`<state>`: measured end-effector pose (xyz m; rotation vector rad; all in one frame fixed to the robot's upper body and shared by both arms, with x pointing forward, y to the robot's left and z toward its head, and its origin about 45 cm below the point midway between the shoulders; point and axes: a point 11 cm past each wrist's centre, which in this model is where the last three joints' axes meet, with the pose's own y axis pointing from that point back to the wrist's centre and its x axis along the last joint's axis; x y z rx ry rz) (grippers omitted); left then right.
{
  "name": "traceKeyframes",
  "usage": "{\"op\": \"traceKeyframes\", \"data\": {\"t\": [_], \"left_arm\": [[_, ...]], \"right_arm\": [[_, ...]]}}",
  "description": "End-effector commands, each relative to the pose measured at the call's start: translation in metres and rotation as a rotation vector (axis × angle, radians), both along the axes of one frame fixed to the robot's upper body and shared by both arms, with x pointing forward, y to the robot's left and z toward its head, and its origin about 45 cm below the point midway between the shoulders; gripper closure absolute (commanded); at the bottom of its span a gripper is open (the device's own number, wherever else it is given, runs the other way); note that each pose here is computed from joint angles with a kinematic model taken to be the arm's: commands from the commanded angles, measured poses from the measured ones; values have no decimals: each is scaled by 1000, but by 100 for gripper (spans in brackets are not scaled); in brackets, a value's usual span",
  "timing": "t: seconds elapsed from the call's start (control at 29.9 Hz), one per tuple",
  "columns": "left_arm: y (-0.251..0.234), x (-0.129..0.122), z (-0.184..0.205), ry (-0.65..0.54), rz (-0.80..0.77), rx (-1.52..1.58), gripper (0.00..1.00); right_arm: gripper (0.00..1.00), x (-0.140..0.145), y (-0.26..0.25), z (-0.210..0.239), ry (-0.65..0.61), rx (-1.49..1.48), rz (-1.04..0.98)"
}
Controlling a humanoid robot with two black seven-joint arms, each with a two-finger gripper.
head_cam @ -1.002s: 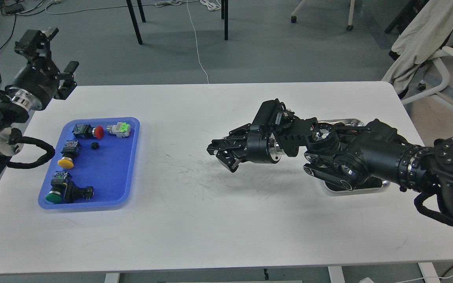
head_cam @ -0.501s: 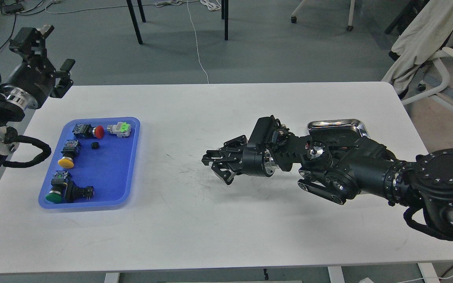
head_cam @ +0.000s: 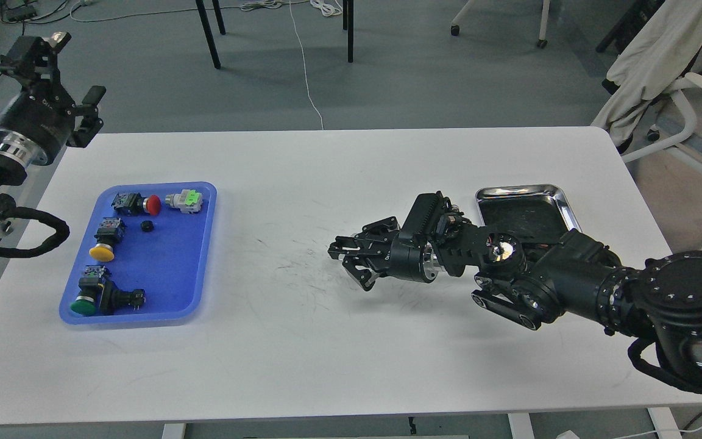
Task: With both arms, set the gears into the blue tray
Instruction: 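Carry the held part with the right gripper toward the table center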
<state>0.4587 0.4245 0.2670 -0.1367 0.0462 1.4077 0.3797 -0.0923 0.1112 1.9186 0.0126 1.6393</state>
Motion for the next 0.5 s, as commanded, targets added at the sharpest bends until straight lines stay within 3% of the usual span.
{"op": "traceKeyframes", "data": {"t": [0.0, 0.47], "left_arm": [[6, -2, 4, -5, 6, 7, 2], [4, -5, 9, -11, -10, -1, 2]], "right_arm": [[99, -1, 0, -1, -1, 3, 2], [99, 1, -14, -11, 6, -43, -28]]}}
